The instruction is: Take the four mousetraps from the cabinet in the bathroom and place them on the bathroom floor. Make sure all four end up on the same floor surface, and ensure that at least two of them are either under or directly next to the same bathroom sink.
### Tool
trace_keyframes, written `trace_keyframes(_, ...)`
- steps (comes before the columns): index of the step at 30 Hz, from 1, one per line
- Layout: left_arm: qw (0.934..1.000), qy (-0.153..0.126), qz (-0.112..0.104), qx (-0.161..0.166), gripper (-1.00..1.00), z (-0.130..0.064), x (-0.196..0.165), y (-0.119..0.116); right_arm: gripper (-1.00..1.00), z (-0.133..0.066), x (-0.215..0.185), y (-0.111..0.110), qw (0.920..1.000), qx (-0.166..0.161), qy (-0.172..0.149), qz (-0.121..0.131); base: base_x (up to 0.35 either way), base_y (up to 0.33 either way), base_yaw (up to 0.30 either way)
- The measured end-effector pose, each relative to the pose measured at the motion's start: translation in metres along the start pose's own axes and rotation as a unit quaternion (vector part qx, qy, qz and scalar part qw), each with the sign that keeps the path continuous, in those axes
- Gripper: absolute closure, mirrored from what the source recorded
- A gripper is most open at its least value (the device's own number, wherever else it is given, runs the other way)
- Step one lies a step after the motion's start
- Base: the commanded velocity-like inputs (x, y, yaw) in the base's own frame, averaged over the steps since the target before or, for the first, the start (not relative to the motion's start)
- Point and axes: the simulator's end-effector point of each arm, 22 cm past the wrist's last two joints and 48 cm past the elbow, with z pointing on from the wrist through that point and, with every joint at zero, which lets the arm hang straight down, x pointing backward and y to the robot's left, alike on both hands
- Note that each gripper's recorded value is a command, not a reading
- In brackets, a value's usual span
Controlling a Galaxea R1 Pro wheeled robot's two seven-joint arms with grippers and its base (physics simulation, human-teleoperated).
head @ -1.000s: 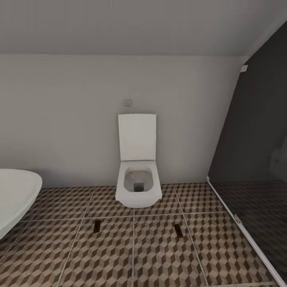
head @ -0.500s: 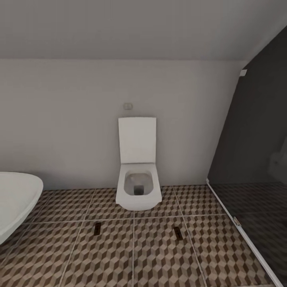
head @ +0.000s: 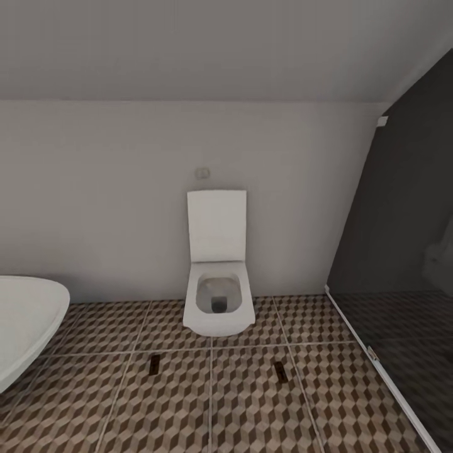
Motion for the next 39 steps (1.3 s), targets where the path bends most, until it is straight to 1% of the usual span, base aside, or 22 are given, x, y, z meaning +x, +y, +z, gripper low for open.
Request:
trace_keyframes(9,1.0000,0.002,0.000,0.001,-1.00,-0.016,-0.006,0.003,-1.00,-0.014,-0.010,-0.005,1.0000,0.000,0.000,0.000,0.000,0.000,0.000)
trace_keyframes(22,0.9997,0.021,0.005,0.013,-1.00,-0.042,0.007,-0.003,-1.00,-0.033,-0.025,-0.012,1.0000,0.000,0.000,0.000,0.000,0.000,0.000)
trace_keyframes(39,0.9996,0.023,0.006,0.013,-1.00,-0.070,-0.003,0.004,-1.00,-0.058,-0.042,-0.022,1.0000,0.000,0.001,0.000,0.000,0.000,0.000)
